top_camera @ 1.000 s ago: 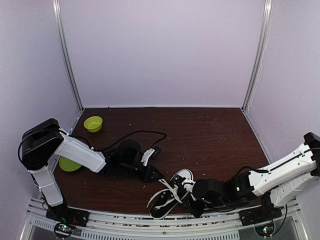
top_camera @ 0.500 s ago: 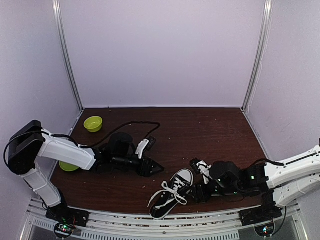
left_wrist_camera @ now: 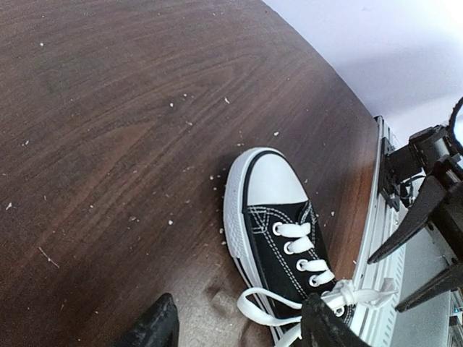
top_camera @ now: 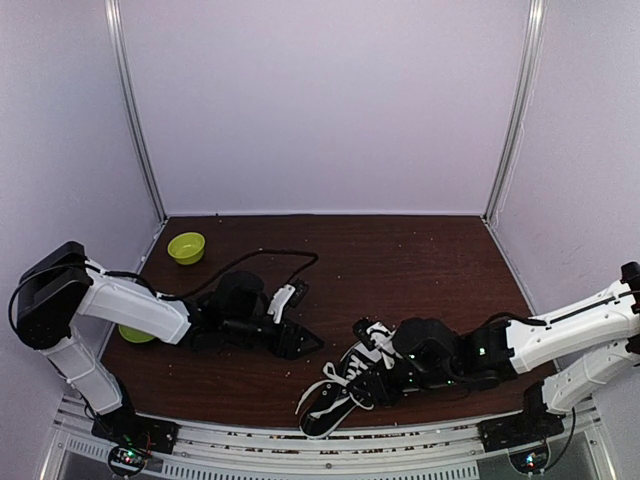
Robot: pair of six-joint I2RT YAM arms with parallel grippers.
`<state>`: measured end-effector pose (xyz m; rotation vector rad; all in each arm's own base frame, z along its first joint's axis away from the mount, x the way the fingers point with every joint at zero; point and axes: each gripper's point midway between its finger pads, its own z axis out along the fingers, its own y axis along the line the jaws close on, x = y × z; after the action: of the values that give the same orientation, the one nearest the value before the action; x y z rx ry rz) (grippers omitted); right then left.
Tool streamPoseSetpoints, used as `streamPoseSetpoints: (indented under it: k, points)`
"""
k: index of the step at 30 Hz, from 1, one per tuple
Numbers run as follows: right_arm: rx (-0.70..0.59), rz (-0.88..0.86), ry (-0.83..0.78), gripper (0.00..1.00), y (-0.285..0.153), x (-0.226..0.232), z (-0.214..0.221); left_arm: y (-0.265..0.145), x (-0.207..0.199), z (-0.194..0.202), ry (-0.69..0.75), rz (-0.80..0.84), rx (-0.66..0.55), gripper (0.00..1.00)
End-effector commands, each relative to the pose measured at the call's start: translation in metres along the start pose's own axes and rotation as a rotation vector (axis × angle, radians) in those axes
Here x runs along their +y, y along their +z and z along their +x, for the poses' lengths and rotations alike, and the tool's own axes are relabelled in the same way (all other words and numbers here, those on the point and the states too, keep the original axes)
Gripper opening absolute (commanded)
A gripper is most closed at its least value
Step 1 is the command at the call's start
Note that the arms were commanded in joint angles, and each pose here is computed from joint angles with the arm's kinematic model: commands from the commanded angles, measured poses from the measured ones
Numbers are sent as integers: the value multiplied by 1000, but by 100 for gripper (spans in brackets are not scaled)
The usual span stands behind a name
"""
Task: Tie the shoes
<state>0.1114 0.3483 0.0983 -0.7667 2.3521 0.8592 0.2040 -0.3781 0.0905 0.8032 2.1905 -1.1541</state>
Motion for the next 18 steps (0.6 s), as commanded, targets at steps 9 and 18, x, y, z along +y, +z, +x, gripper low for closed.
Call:
streamPoseSetpoints:
  k: [9, 18]
  points:
    - [22, 27, -26, 19, 4, 3, -1, 1, 1, -6, 3, 8, -26, 58]
    - [4, 65, -18, 0, -3, -5, -2, 0, 2, -6, 0, 1, -31, 58]
